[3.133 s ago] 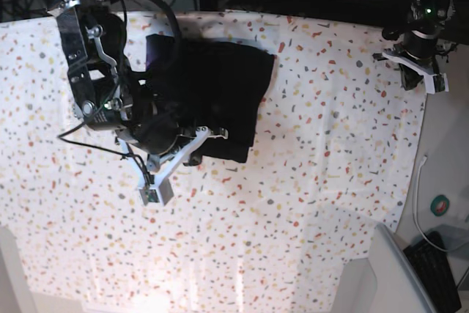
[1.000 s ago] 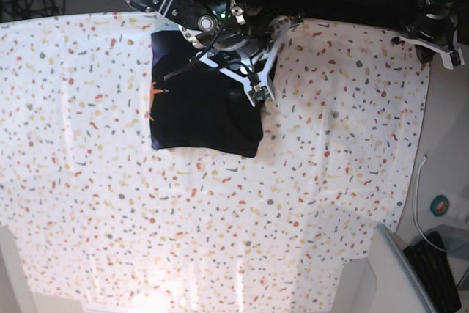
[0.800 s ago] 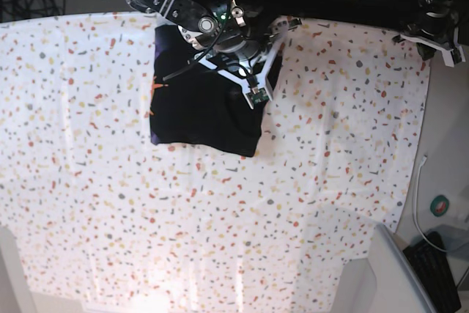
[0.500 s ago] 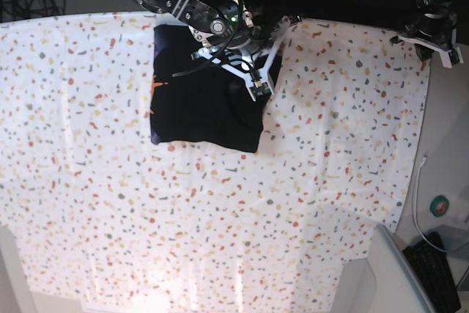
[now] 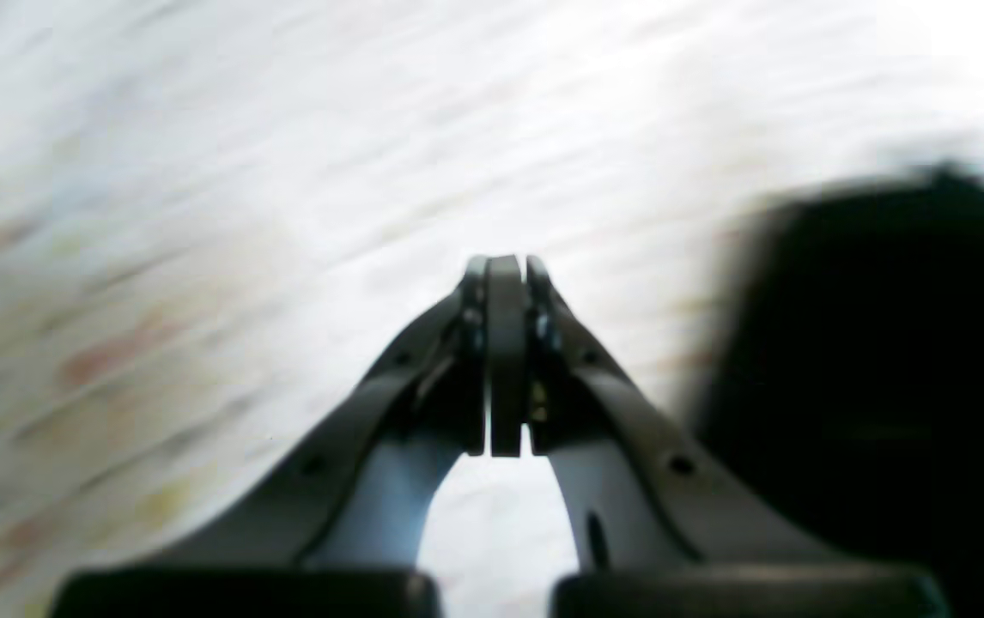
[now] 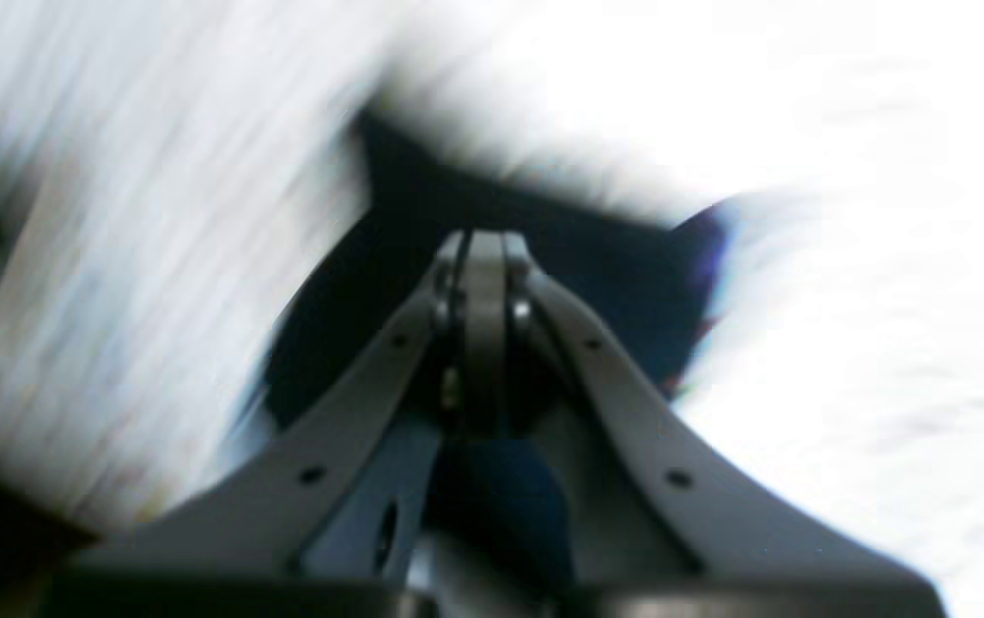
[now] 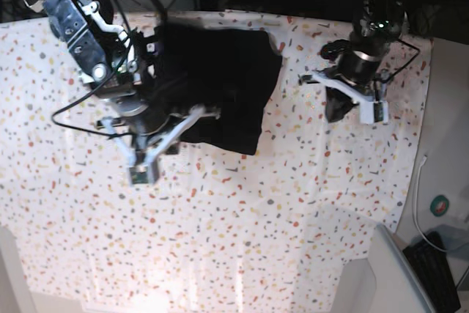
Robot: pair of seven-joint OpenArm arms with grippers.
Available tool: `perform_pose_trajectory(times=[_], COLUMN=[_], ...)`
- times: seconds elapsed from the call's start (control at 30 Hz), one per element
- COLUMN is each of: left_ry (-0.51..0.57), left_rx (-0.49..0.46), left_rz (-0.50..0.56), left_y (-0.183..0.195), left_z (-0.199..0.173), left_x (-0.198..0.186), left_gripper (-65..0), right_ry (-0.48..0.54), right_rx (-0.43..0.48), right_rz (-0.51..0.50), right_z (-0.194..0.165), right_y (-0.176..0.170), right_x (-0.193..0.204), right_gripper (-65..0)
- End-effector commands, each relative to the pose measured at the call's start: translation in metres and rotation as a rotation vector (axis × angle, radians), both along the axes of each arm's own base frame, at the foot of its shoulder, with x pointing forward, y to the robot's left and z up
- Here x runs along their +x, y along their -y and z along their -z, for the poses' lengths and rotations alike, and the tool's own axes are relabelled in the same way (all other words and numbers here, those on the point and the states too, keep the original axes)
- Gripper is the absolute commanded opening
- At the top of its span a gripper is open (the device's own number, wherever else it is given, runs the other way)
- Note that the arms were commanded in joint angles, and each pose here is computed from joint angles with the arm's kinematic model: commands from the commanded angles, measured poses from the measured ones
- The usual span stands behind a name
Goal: Layout the t-shirt on the table in an organized manner, then fold the t-shirt properly
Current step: 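Grasp the folded bundle's edges with both grippers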
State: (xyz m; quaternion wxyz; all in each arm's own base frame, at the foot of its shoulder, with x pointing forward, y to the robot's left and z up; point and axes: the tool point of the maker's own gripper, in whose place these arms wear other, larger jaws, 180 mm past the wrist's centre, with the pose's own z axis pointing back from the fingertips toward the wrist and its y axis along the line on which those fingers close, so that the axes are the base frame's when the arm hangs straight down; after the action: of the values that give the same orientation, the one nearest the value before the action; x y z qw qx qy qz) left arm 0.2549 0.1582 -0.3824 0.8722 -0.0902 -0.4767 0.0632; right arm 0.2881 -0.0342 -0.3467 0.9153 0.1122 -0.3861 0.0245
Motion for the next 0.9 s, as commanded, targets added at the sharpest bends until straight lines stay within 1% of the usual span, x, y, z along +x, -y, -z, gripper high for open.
perform_pose_trajectory(times=[0.0,0.03,0.1,0.13,0.17,0.27,0.33,0.47,0.53,0.6,0.67,0.73,0.8,0.83,0.87], left_ry=[0.072,0.082,0.09,0.065,0.036,-0.077,-0.123,-0.147,-0.151,-0.169,-0.194,-0.21,-0.227,-0.231,-0.231], left_rx=[-0.028,-0.058,-0.111,-0.119,-0.103,0.007,0.039,0.056,0.062,0.068,0.076,0.076,0.079,0.08,0.08], left_rz=[0.046,0.091,0.184,0.206,0.212,0.187,0.179,0.178,0.178,0.177,0.179,0.182,0.182,0.182,0.18], left_y=[0.024,0.047,0.093,0.107,0.114,0.113,0.107,0.103,0.102,0.1,0.099,0.101,0.1,0.1,0.099], left_z=[-0.019,-0.022,-0.023,-0.014,-0.002,0.044,0.061,0.071,0.074,0.081,0.09,0.095,0.101,0.102,0.102], left_x=[0.013,0.016,0.024,0.027,0.028,0.028,0.025,0.026,0.03,0.031,0.029,0.027,0.024,0.023,0.023], left_gripper=[-65.0,-65.0,-65.0,-65.0,-65.0,-65.0,-65.0,-65.0,-65.0,-65.0,-65.0,-65.0,-65.0,-65.0,-65.0], right_ry=[0.017,0.022,0.014,0.008,0.0,-0.013,-0.014,-0.024,-0.062,-0.1,-0.102,-0.111,-0.104,-0.081,-0.079], right_rx=[0.01,0.007,0.003,0.002,0.002,0.004,0.006,0.001,-0.027,-0.054,-0.099,-0.125,-0.119,-0.095,-0.073], right_rz=[0.037,0.069,0.092,0.093,0.088,0.084,0.058,0.015,0.025,0.057,0.085,0.099,0.095,0.085,0.073], right_z=[-0.004,-0.004,-0.003,-0.002,-0.001,0.002,0.002,0.007,0.025,0.045,0.061,0.07,0.067,0.057,0.051], right_y=[0.011,0.021,0.029,0.03,0.029,0.026,0.017,0.003,0.007,0.011,0.024,0.032,0.03,0.024,0.017], right_x=[0.005,0.008,0.009,0.008,0.007,0.005,0.003,0.001,0.004,0.012,0.025,0.029,0.029,0.027,0.02], right_gripper=[-65.0,-65.0,-65.0,-65.0,-65.0,-65.0,-65.0,-65.0,-65.0,-65.0,-65.0,-65.0,-65.0,-65.0,-65.0])
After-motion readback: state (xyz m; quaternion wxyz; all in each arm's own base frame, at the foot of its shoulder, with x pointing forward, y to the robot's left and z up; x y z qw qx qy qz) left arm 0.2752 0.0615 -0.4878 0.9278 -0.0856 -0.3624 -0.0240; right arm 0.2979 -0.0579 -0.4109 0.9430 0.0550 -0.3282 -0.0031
